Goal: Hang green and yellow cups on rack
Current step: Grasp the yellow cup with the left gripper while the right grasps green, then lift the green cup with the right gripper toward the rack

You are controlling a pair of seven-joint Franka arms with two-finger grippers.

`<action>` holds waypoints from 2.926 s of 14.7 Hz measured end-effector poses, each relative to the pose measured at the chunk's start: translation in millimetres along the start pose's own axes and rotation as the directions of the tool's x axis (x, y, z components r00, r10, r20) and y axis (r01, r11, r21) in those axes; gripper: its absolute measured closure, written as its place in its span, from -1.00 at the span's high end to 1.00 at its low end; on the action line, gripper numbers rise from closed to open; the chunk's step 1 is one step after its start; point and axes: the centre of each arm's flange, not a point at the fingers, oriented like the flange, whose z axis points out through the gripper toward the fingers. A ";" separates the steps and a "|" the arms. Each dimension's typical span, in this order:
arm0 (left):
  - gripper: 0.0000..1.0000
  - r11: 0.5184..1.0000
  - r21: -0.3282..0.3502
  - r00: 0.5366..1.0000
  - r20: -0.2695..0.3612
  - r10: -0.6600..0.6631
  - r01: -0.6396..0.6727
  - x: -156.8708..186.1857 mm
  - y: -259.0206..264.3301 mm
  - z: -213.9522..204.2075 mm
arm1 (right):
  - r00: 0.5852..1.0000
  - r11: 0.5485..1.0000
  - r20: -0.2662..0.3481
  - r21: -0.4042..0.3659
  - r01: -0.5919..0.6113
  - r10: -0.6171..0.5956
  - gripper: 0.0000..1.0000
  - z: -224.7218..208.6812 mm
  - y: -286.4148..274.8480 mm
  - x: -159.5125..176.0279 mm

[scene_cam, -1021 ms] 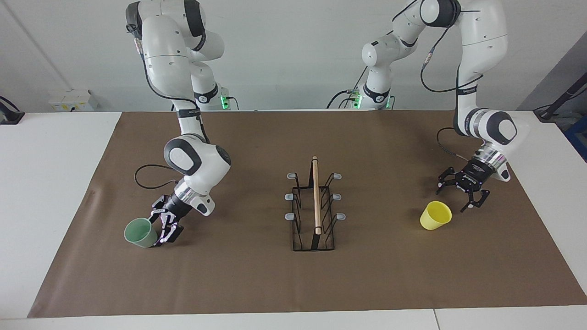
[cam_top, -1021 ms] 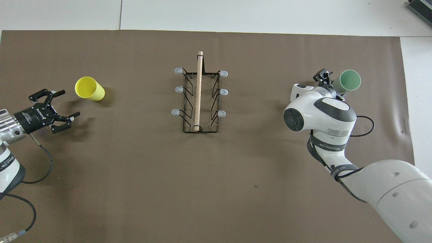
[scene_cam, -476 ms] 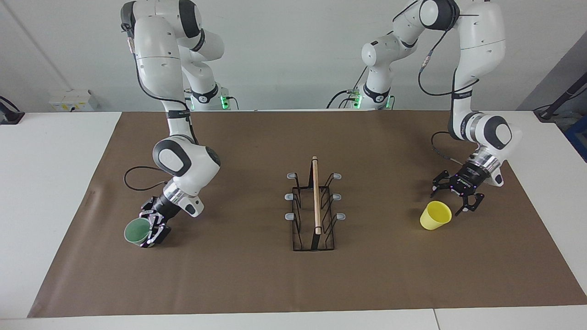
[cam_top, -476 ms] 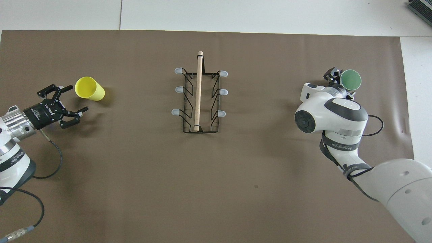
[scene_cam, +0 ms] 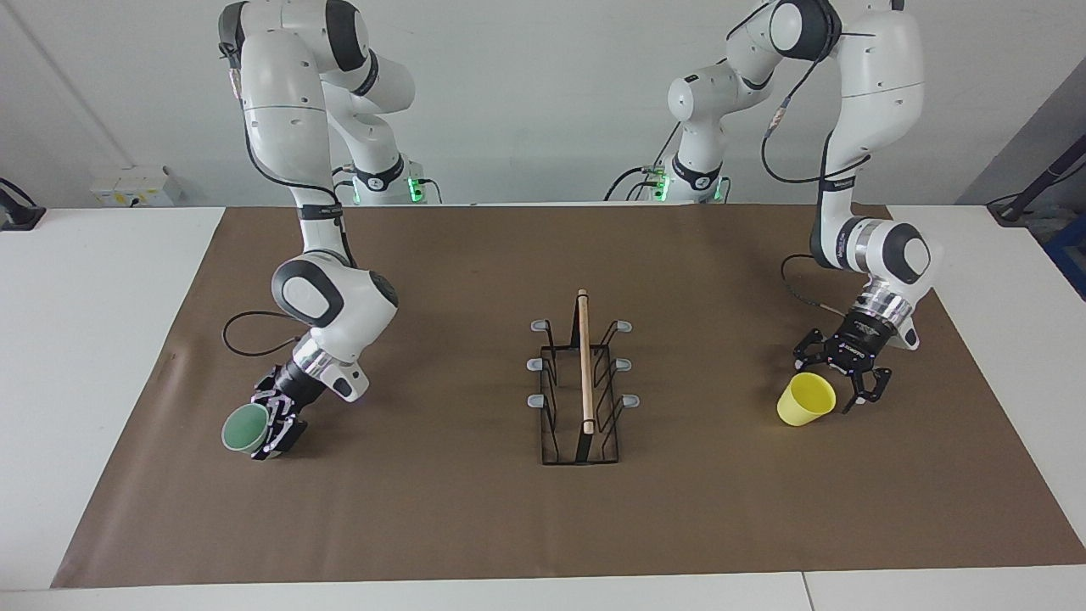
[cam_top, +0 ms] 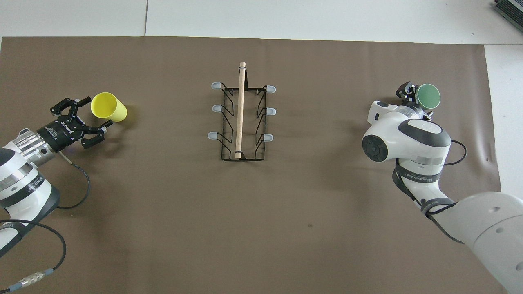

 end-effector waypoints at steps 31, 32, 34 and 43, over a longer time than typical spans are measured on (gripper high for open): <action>0.37 0.996 -0.047 0.995 -0.058 0.076 -0.079 -1.5 -19.9 38.2 | 0.566 0.669 -0.371 0.522 -0.529 0.737 0.30 -219.1 82.9 -87.0; 0.37 0.993 -0.041 0.993 -0.062 0.105 -0.108 -5.4 -15.6 37.7 | 0.509 0.633 -0.384 0.558 -0.537 0.771 0.30 -230.0 84.4 -97.1; 0.37 0.981 0.004 0.978 -0.081 0.195 -0.195 -18.8 -4.2 37.1 | 0.402 0.562 -0.395 0.626 -0.540 0.826 0.30 -241.9 84.1 -113.2; 0.37 0.695 0.288 0.650 -0.246 0.719 -0.659 -123.9 30.5 24.7 | -0.125 0.345 -0.402 0.879 -0.329 0.907 0.30 -270.5 98.0 -128.0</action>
